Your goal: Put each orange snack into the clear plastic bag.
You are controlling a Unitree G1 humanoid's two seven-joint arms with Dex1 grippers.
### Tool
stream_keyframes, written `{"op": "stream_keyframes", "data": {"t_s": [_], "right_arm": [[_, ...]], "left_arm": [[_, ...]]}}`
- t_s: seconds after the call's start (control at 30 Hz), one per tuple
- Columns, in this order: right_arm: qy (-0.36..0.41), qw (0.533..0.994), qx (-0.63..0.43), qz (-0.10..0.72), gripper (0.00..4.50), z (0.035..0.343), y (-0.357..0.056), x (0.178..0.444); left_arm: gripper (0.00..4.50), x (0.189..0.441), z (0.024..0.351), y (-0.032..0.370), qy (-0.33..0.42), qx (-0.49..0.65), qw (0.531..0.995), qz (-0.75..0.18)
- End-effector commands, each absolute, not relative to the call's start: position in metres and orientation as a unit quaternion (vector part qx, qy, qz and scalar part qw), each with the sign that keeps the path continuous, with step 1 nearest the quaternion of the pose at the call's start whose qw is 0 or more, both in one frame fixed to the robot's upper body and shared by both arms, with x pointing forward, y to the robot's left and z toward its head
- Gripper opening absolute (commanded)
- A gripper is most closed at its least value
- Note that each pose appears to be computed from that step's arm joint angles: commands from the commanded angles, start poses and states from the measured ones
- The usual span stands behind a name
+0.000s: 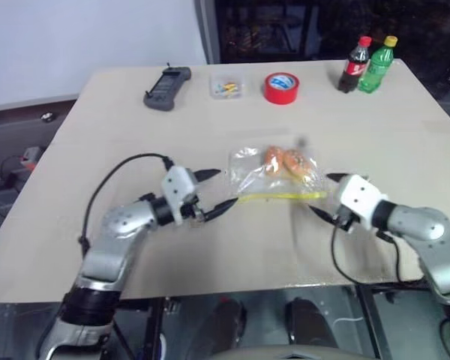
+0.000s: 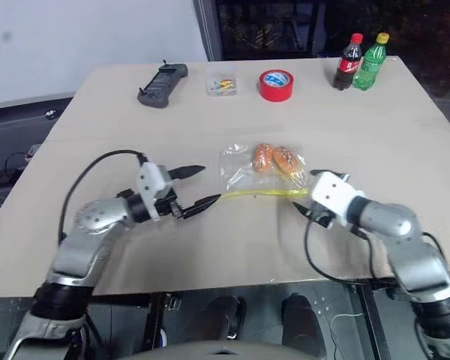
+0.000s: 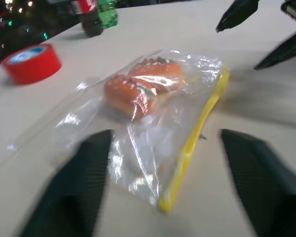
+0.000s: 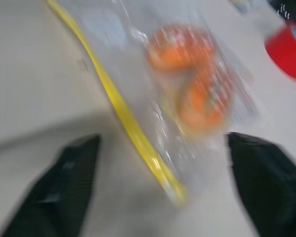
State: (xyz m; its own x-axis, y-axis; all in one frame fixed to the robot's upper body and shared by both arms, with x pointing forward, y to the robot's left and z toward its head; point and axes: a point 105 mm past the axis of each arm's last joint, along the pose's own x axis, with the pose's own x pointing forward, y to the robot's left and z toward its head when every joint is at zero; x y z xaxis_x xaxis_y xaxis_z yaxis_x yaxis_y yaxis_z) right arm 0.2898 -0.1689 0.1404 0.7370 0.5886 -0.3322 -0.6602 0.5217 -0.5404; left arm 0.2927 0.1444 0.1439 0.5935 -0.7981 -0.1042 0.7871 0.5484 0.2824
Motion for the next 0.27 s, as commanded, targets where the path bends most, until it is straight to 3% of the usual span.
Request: {"op": "stream_keyframes", "data": {"t_s": [0.03, 0.27], "right_arm": [[0.035, 0.890, -0.308, 0.333, 4.50, 0.162, -0.189, 0.287], [0.054, 0.904, -0.256, 0.337, 4.50, 0.171, -0.214, 0.268]], "left_arm": [[4.44, 0.275, 0.159, 0.159, -0.011, 0.113, 0.880, -0.460], [4.44, 0.259, 0.167, 0.191, 0.025, 0.087, 0.894, -0.440]]}}
